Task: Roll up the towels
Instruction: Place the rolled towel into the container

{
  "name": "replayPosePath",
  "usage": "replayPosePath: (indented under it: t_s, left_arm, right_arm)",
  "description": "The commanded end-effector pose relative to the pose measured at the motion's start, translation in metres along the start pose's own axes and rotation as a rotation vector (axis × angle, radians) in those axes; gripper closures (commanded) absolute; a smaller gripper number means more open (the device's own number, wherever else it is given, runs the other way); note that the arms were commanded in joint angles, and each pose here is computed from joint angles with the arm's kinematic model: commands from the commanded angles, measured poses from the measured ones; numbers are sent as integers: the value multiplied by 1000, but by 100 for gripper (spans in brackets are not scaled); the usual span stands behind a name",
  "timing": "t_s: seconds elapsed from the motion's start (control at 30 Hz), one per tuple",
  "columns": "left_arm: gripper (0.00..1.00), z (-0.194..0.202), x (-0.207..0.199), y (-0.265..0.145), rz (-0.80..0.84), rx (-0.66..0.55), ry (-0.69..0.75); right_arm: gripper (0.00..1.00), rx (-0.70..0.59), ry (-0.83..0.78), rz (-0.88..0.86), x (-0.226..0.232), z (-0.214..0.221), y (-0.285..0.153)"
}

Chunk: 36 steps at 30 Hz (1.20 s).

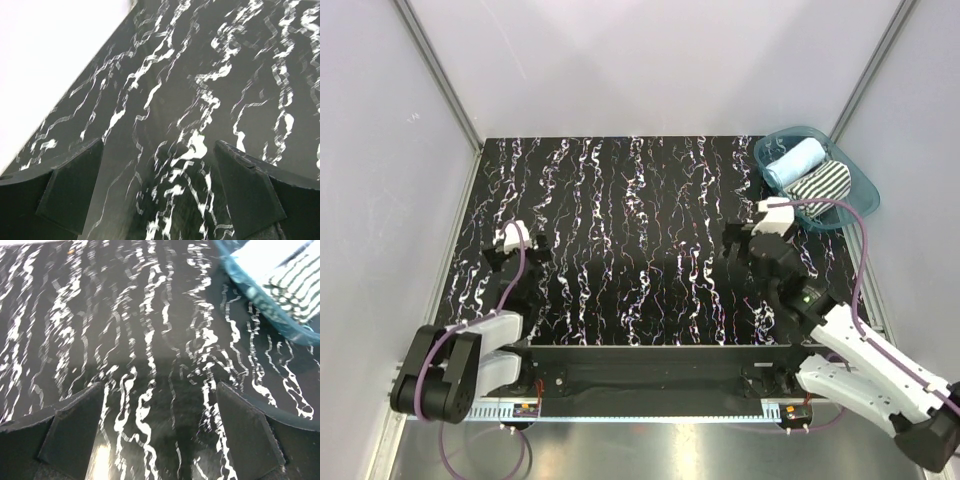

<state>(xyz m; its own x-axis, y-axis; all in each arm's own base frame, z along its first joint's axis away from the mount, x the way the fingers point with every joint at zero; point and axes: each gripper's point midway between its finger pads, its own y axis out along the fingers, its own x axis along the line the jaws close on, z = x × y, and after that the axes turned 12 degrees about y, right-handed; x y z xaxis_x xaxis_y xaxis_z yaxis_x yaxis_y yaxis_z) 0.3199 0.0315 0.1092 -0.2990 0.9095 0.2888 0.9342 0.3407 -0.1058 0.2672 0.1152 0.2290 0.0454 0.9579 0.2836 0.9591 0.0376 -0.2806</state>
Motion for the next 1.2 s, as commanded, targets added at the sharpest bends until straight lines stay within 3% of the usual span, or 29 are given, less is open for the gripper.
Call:
replayPosePath:
  t_s: [0.0, 0.03, 0.27, 0.37, 0.67, 0.77, 0.97, 1.17]
  left_arm:
    - [1, -27, -3, 12, 32, -131, -37]
    - [1, -42, 2, 13, 7, -207, -76]
    - [1, -25, -10, 25, 72, -139, -48]
    - [1, -23, -7, 27, 63, -121, -56]
    - [1, -23, -7, 28, 60, -126, -57]
    - [1, -23, -6, 28, 58, -125, -57]
    - [1, -24, -6, 27, 59, -127, -58]
    - [1, -24, -7, 27, 60, -126, -60]
  right_arm:
    - [0, -20, 84, -31, -2, -12, 17]
    - [0, -2, 91, -38, -2, -9, 23]
    - [0, 16, 182, 150, -61, -4, 62]
    - [0, -16, 296, 223, -98, -3, 73]
    - [0, -237, 375, 455, -196, 3, 74]
    - [0, -365, 354, 456, -205, -7, 69]
    - [0, -349, 282, 473, -219, 19, 78]
    - [0, -386, 231, 387, -211, 6, 106]
